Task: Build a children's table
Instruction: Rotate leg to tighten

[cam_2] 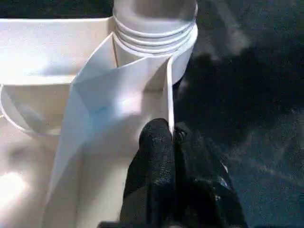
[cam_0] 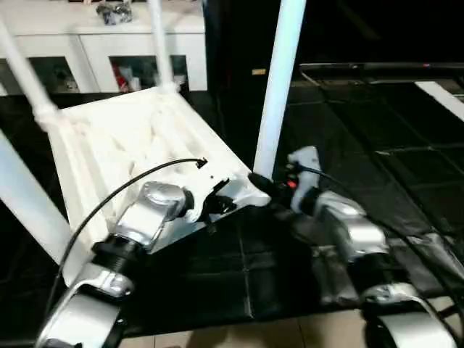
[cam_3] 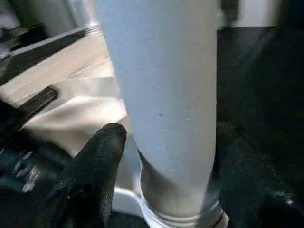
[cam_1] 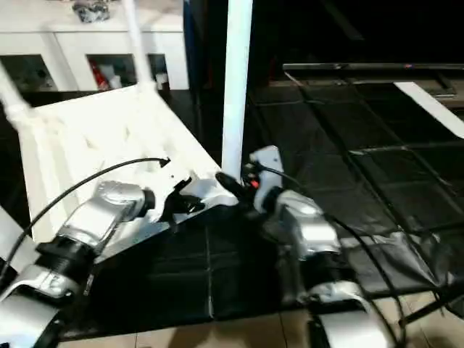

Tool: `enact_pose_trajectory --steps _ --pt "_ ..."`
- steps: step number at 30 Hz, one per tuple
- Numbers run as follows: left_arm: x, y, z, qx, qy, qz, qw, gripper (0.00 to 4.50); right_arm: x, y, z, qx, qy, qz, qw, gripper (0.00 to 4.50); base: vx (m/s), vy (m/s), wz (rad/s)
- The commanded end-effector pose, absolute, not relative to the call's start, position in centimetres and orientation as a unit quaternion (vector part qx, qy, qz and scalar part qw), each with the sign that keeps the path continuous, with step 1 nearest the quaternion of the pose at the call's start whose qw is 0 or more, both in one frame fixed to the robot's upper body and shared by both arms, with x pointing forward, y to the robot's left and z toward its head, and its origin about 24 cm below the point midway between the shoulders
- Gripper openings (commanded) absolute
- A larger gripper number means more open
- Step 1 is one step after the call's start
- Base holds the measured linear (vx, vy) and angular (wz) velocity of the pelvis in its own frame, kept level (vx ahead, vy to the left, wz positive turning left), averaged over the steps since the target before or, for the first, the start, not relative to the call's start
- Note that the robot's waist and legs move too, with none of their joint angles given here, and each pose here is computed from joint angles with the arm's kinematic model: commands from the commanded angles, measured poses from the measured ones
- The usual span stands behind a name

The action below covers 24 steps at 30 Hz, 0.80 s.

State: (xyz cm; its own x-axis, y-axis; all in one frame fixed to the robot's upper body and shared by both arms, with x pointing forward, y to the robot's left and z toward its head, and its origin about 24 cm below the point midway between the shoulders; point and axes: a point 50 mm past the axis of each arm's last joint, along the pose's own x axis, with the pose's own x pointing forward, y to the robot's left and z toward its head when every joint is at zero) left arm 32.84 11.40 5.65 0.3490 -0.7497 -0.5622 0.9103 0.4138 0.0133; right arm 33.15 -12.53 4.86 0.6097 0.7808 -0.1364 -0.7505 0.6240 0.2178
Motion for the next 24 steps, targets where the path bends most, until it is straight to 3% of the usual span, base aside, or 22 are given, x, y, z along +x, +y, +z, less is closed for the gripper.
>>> enact_pose_trajectory --steps 1,4,8,11,18,19,23,24 --pt "31.9 10.8 4.8 0.174 0.255 -0.557 0.771 0.0 32.4 -11.5 4.5 0.064 0.123 0.482 0.865 3.49 0.0 0.0 0.0" --pt "31.3 11.9 4.9 0.177 0.253 -0.595 0.742 0.0 31.4 -13.5 5.0 0.001 0.124 0.561 0.818 3.69 0.0 0.0 0.0" --pt "30.8 12.4 5.1 0.188 0.243 -0.627 0.716 0.0 31.1 -14.4 5.6 -0.018 0.123 0.594 0.795 3.69 0.0 0.0 0.0" --pt "30.1 13.2 5.5 0.203 0.236 -0.676 0.668 0.0 31.2 -15.2 6.9 -0.02 0.102 0.64 0.761 3.69 0.0 0.0 0.0" --pt "29.6 13.6 5.7 0.219 0.241 -0.71 0.624 0.0 30.8 -15.1 7.1 -0.03 0.123 0.702 0.701 3.69 0.0 0.0 0.0" --pt "29.5 13.6 5.7 0.221 0.241 -0.716 0.617 0.0 30.7 -15.0 7.0 -0.034 0.13 0.712 0.69 3.43 0.0 0.0 0.0" --pt "29.3 13.6 5.8 0.229 0.238 -0.727 0.603 0.0 30.5 -14.7 6.7 -0.039 0.141 0.732 0.665 3.3 0.0 0.0 0.0" --pt "29.3 13.6 5.9 0.231 0.237 -0.729 0.599 0.0 30.4 -14.6 6.6 -0.038 0.144 0.738 0.658 3.09 0.0 0.0 0.0"
